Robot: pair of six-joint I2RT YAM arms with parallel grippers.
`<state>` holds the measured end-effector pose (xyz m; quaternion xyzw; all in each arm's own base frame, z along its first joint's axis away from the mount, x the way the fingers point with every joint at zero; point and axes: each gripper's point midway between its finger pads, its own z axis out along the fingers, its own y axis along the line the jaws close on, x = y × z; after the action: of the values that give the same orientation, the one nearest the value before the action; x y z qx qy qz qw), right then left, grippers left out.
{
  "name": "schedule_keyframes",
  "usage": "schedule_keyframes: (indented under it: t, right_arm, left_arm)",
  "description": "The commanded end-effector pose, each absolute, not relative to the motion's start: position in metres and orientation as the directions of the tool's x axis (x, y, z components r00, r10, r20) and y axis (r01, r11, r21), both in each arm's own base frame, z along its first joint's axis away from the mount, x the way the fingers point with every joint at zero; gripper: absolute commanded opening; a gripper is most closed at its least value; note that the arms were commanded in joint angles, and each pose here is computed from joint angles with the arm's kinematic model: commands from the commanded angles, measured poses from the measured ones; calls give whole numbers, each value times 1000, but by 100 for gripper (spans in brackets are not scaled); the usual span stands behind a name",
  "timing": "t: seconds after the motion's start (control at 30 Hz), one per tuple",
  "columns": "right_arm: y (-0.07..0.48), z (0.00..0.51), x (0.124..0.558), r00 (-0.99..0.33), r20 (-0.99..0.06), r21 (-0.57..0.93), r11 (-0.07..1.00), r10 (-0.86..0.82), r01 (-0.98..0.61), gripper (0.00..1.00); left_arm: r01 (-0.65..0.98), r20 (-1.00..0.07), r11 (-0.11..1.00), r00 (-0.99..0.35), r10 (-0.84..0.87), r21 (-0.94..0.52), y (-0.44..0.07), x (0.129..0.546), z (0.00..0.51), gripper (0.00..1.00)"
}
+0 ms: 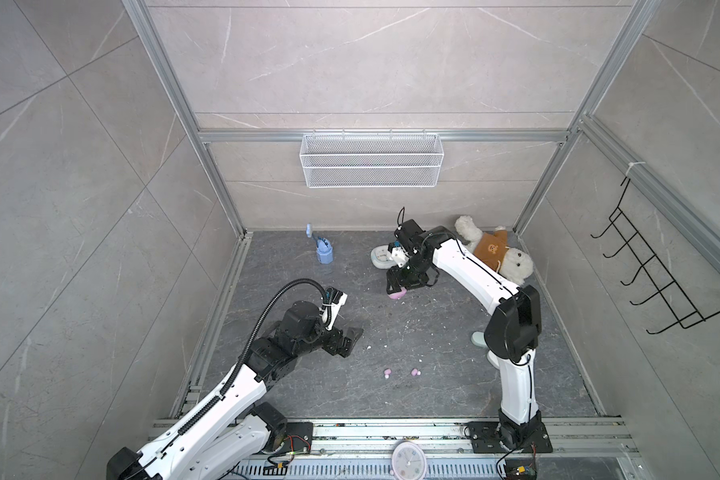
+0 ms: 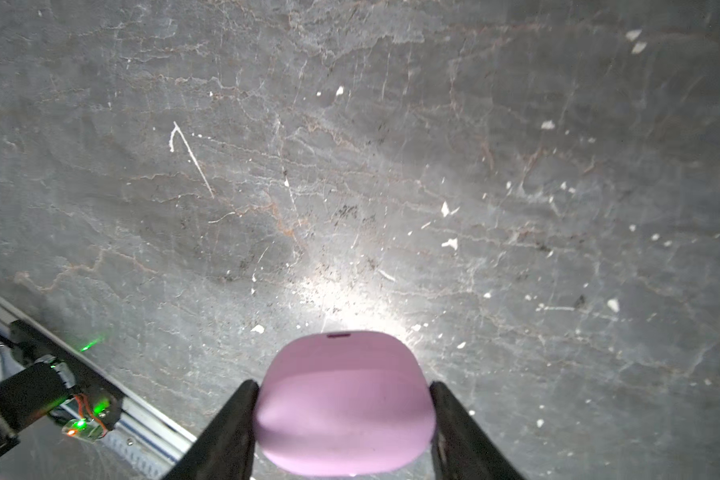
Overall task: Insert the wireless bluetooth earbuds into the charging case
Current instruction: 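Lift the pink case and carry it toward the left gripper, then close the left gripper on the pink case while the right gripper holds it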
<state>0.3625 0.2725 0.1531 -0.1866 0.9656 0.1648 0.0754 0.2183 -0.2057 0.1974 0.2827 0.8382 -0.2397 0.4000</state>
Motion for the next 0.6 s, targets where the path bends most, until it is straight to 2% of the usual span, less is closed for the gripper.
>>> schedule_keyframes:
  t: [0.0, 0.3, 0.57]
  right_arm:
    - [284, 186, 347, -938, -267, 435, 841, -222, -323, 56]
    - [279, 201, 282, -973, -213, 647, 734, -89, -208, 56]
    - [266, 209, 236, -981, -191, 722, 674, -21, -155, 56]
  left_arm:
    - [789, -842, 605, -396, 366, -108, -225, 208, 215, 100]
    - [918, -858, 397, -191, 477, 16, -257, 187, 215, 100]
    - [967, -884, 248, -65, 463, 58, -294, 186, 219, 99]
